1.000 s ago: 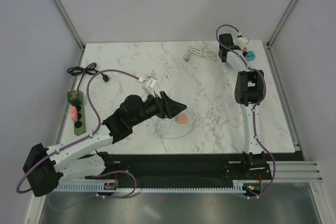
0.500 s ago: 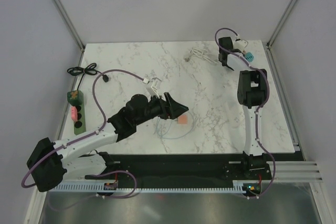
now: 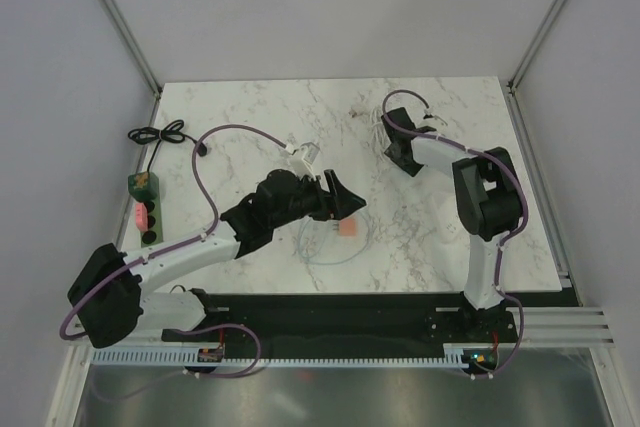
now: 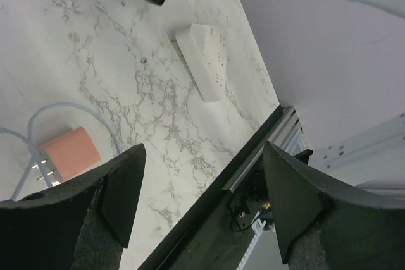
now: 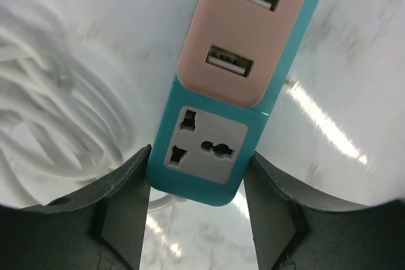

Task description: Pull the plug off the socket

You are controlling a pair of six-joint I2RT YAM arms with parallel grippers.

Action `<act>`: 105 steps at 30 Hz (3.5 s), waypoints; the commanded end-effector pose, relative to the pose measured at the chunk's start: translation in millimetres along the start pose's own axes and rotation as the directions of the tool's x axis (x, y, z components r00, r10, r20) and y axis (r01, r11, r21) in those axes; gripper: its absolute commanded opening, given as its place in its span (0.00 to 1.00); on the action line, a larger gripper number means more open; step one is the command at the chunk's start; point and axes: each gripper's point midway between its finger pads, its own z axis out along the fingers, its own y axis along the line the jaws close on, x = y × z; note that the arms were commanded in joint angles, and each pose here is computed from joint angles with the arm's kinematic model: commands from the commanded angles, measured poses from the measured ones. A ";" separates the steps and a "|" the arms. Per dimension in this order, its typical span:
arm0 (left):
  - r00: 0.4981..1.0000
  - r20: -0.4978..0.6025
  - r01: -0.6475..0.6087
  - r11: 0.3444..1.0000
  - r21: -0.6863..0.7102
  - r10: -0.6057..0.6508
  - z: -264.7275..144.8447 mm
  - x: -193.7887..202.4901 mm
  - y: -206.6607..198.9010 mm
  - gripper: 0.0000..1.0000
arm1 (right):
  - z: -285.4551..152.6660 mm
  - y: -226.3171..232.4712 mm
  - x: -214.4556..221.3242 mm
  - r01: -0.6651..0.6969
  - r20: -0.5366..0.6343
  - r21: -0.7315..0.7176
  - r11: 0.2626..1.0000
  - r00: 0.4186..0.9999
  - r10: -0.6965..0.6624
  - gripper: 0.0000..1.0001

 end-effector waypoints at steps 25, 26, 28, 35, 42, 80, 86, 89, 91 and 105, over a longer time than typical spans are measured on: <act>0.995 0.078 -0.066 0.997 -0.042 0.069 -28.0 -96.9 -1.2 0.83 | -149.5 46.9 16.4 0.304 0.006 -0.557 0.773 0.932 -0.362 0.98; 0.995 0.061 -0.076 0.996 -0.041 0.078 -26.5 -100.8 -5.9 0.83 | -146.6 39.4 18.1 0.296 -0.001 -0.568 0.768 0.933 -0.360 0.98; 0.997 -0.002 -0.080 0.996 -0.034 0.080 -11.4 -101.0 -6.9 0.83 | -149.3 29.2 2.0 0.224 -0.032 -0.630 0.744 0.949 -0.312 0.98; 0.953 -0.281 -0.124 0.992 -0.027 0.112 63.7 -92.1 11.5 0.85 | -123.4 -11.7 -32.8 0.094 -0.055 -0.726 0.682 0.979 -0.194 0.98; 0.889 -0.290 -0.401 0.907 -0.125 0.354 144.5 -112.7 53.1 0.80 | -77.3 -57.5 -70.1 -0.128 -0.190 -0.740 0.660 0.982 -0.022 0.97; 0.682 -0.207 -0.725 0.685 -0.067 0.702 290.0 -71.0 93.6 0.17 | -48.4 -54.9 -49.8 -0.235 -0.278 -0.769 0.594 0.960 0.020 0.93; 0.673 -0.185 -0.736 0.674 -0.066 0.716 271.7 -87.6 72.8 0.02 | -45.2 -48.3 -57.2 -0.231 -0.277 -0.764 0.602 0.961 0.017 0.91; 0.676 -0.172 -0.732 0.679 -0.049 0.716 259.8 -93.5 58.8 0.02 | -42.6 -46.2 -57.2 -0.236 -0.285 -0.763 0.601 0.958 0.015 0.89; 0.684 -0.162 -0.725 0.688 -0.042 0.711 255.6 -96.2 52.0 0.02 | -41.3 -45.8 -56.1 -0.242 -0.288 -0.765 0.597 0.957 0.018 0.88; 0.692 -0.097 -0.718 0.696 0.015 0.716 241.7 -91.3 0.1 0.02 | -49.6 -43.2 -48.7 -0.224 -0.267 -0.793 0.566 0.964 0.007 0.87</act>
